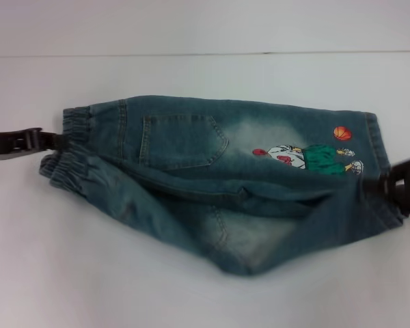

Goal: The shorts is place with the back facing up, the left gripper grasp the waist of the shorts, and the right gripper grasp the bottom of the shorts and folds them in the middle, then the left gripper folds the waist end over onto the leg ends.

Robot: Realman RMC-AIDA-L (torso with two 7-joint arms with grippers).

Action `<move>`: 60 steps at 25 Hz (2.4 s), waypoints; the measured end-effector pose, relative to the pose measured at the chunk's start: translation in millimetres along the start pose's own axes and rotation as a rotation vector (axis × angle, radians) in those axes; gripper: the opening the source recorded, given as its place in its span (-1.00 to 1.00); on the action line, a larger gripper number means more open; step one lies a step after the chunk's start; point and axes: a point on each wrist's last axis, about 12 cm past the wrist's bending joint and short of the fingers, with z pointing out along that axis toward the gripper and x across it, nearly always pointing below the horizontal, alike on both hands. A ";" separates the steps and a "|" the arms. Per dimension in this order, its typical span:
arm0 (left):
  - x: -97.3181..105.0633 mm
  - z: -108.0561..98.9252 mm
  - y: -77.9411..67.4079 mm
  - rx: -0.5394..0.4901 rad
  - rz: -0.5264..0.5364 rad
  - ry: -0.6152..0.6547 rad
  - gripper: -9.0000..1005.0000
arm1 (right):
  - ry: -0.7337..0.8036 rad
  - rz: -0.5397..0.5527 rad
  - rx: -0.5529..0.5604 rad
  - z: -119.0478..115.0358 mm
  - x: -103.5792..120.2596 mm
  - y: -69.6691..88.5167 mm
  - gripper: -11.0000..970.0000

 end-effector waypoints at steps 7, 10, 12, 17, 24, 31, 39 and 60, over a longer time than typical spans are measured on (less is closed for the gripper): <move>9.4 -3.3 16.1 -0.076 -0.016 -0.122 -0.91 | -0.144 0.086 0.218 2.7 14.9 -7.0 -0.95; 10.0 -4.9 18.9 -0.087 -0.015 -0.160 -0.91 | -0.187 0.094 0.271 4.0 14.8 -8.6 -0.95; 10.2 -5.7 19.6 -0.086 -0.014 -0.183 -0.91 | -0.197 0.095 0.297 7.3 15.3 -9.5 -0.95; 9.3 -4.9 14.9 -0.049 0.008 -0.269 -0.91 | -0.163 0.090 0.370 15.8 19.7 -14.5 -0.95; -0.9 9.0 8.9 -0.068 0.050 -0.345 -0.91 | -0.206 0.070 0.451 24.0 24.3 -11.4 -0.95; -11.1 35.6 5.8 -0.148 0.083 -0.358 -0.91 | -0.295 0.061 0.532 30.0 24.4 -9.2 -0.94; -15.5 50.9 5.3 -0.245 0.112 -0.361 -0.91 | -0.310 0.054 0.640 46.8 19.3 -15.0 -0.93; -15.0 71.5 2.5 -0.326 0.171 -0.330 -0.91 | -0.214 0.057 0.716 73.9 17.4 -24.5 -0.89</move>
